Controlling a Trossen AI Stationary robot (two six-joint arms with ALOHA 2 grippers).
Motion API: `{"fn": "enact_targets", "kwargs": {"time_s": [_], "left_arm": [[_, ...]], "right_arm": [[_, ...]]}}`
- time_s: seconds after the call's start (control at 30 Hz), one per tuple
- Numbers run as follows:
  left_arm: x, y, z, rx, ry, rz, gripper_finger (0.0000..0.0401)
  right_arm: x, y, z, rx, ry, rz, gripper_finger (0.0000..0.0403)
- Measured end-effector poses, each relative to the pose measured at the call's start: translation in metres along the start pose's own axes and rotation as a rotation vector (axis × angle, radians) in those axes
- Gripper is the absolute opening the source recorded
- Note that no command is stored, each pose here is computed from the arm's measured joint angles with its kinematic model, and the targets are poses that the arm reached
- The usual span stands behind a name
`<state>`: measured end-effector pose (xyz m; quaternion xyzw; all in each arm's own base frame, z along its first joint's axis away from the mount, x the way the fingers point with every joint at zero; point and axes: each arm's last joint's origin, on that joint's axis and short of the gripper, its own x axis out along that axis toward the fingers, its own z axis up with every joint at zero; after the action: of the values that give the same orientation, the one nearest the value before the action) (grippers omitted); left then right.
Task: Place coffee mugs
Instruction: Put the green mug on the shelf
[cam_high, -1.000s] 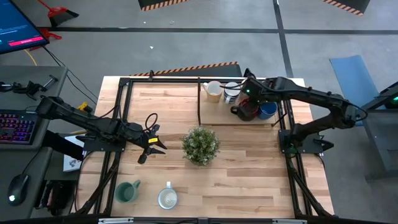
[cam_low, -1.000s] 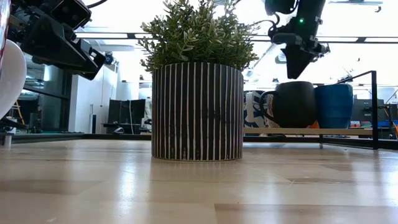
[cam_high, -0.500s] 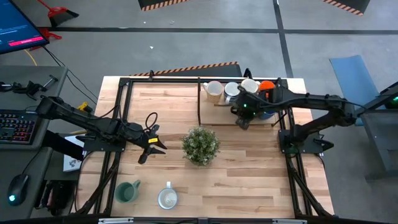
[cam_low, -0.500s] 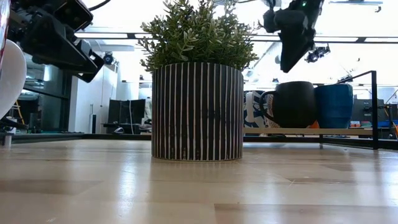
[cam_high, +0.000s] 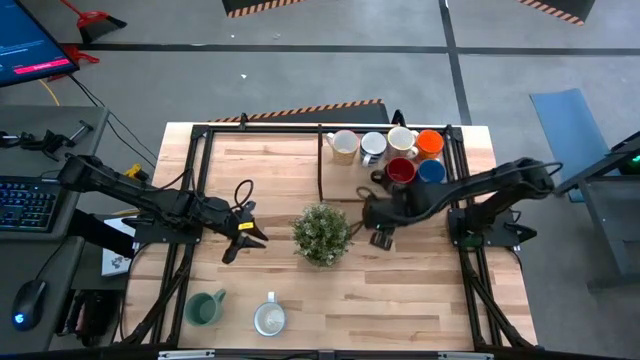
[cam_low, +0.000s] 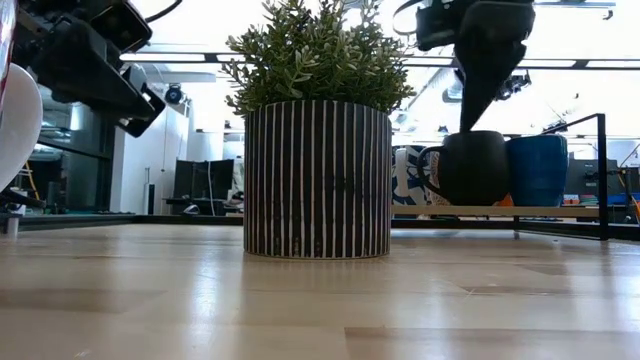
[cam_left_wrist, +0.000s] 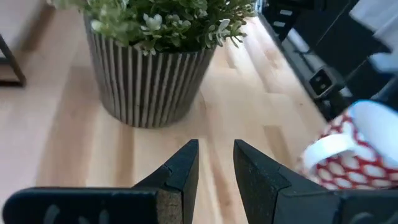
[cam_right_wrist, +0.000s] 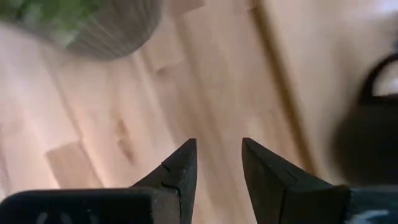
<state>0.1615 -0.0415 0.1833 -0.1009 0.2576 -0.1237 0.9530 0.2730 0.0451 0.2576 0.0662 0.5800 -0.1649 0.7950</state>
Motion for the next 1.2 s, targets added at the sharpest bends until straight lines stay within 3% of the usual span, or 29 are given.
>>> {"fn": "enact_targets", "kwargs": {"time_s": [0.2, 0.27, 0.4, 0.6, 0.83, 1.0, 1.2], "left_arm": [[-0.002, -0.007, 0.000, -0.143, 0.094, -0.235, 0.0090], [-0.005, -0.011, 0.004, -0.219, 0.168, -0.265, 0.0090], [-0.018, -0.024, 0.016, -0.287, 0.347, -0.212, 0.0090], [-0.040, -0.055, 0.037, -0.342, 0.437, -0.147, 0.0090], [-0.046, -0.085, 0.008, -0.519, 0.652, 0.026, 0.0090], [-0.040, -0.111, -0.006, -0.585, 0.733, 0.023, 0.0090], [-0.037, -0.131, -0.017, -0.566, 0.791, 0.022, 0.0090]], "right_arm": [[0.006, 0.035, -0.016, -0.105, 0.064, 0.058, 0.0103], [0.004, 0.043, -0.022, -0.107, 0.058, 0.058, 0.0103], [-0.001, 0.056, -0.031, -0.097, 0.031, 0.040, 0.0103], [-0.005, 0.067, -0.041, -0.084, -0.017, 0.007, 0.0103], [-0.008, 0.072, -0.045, -0.083, -0.079, -0.044, 0.0103], [-0.008, 0.071, -0.045, -0.082, -0.084, -0.050, 0.0103], [-0.008, 0.070, -0.044, -0.081, -0.114, -0.082, 0.0103]]}}
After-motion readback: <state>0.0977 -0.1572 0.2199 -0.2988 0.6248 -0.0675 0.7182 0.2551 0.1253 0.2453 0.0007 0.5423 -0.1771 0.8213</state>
